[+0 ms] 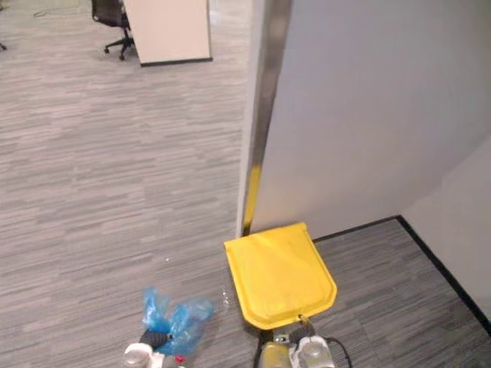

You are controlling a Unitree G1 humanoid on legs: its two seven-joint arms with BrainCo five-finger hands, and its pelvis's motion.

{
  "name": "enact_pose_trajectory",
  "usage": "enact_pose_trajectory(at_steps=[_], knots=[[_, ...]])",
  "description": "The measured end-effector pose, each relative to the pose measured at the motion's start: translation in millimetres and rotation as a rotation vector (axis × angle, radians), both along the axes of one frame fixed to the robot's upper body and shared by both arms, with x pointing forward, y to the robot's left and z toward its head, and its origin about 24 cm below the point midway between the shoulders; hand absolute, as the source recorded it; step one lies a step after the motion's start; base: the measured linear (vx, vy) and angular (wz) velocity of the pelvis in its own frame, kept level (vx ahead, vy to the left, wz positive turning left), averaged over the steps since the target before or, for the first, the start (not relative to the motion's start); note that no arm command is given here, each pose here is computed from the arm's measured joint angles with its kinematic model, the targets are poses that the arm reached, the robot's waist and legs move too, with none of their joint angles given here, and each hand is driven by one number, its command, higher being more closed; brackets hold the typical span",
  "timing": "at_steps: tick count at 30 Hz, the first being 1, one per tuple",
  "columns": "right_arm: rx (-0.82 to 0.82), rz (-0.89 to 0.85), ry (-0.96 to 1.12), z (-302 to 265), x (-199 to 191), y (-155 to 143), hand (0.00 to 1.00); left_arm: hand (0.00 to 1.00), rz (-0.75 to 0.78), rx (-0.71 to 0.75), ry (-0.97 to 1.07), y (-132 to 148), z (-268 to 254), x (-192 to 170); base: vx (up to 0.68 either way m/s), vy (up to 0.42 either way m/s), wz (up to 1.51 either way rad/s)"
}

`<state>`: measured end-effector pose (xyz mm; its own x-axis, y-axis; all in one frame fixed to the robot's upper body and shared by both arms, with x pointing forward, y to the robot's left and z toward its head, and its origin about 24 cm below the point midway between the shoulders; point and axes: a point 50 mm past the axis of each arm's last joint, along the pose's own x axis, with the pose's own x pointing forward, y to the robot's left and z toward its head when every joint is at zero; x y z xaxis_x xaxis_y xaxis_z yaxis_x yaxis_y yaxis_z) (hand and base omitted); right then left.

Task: Gather rubbish on tea table into small bin, then transfer packed bag to large trash can.

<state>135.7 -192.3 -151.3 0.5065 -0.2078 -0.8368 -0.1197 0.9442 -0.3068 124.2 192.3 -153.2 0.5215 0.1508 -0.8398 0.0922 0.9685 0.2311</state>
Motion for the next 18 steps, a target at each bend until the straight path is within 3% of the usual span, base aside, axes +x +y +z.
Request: enact_pose_trajectory(at_steps=[7,18], knots=[[-0.01,0.0,-0.054,7,12,-4,0.0,1.0,-0.002,-0.016,-0.007,-7,0,6,-0.19,-0.028,-0.12],[-0.053,-0.018,0.032,-1,-9,-22,0.0,1.0,0.025,-0.045,0.013,-10,-2,0,-0.1,-0.153,-0.17]])
